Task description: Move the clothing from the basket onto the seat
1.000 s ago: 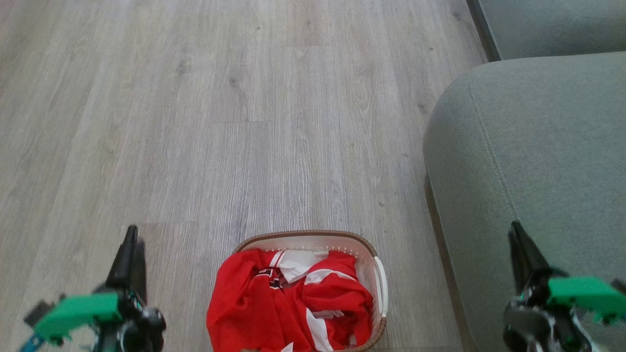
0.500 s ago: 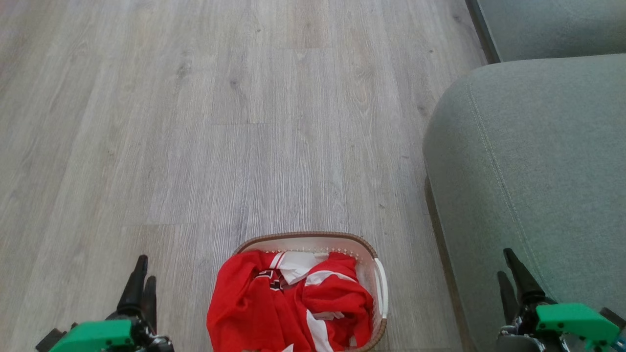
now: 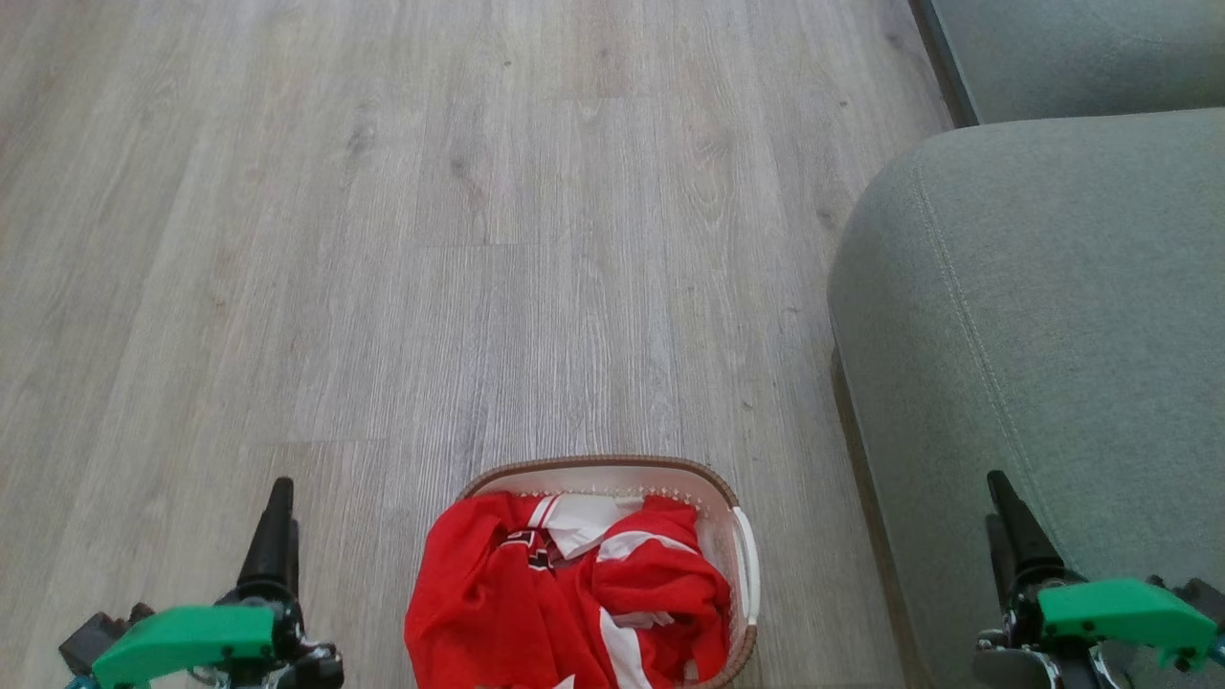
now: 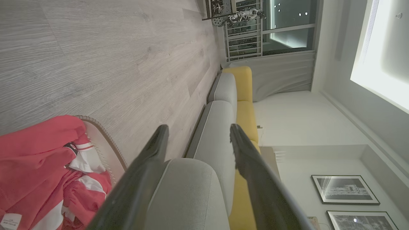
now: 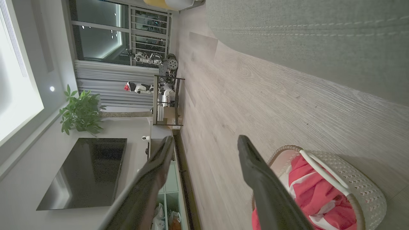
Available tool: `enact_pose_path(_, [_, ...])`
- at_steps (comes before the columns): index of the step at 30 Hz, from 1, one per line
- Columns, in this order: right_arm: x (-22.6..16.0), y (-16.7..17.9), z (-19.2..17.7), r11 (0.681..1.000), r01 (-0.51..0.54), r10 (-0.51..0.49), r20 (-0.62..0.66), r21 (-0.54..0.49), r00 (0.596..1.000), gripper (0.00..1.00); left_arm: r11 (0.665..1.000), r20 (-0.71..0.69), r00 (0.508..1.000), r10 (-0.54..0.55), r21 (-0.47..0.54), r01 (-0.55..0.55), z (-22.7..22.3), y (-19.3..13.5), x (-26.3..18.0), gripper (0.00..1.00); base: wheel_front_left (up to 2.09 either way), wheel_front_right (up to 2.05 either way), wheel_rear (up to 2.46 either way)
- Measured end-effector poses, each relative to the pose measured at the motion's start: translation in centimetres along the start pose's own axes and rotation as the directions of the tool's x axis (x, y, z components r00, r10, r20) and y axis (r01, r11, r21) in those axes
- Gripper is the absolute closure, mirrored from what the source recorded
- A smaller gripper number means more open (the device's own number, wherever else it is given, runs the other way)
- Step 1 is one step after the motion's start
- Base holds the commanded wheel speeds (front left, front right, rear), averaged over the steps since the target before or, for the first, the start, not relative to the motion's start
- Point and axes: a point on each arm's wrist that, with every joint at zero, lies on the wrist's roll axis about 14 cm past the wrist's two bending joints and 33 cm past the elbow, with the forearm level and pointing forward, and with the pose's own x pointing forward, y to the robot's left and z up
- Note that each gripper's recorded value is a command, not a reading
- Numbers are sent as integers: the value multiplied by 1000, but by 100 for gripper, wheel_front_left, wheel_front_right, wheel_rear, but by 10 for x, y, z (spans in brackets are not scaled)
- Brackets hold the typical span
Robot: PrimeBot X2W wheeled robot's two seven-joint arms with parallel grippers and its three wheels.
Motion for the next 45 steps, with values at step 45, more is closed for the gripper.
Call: enact_pose_path(45, [2,51,-13,799,-149,175,-13,-582,985,0,738,15,992,-124,670,82,-14,-44,-2,0,0,0,0])
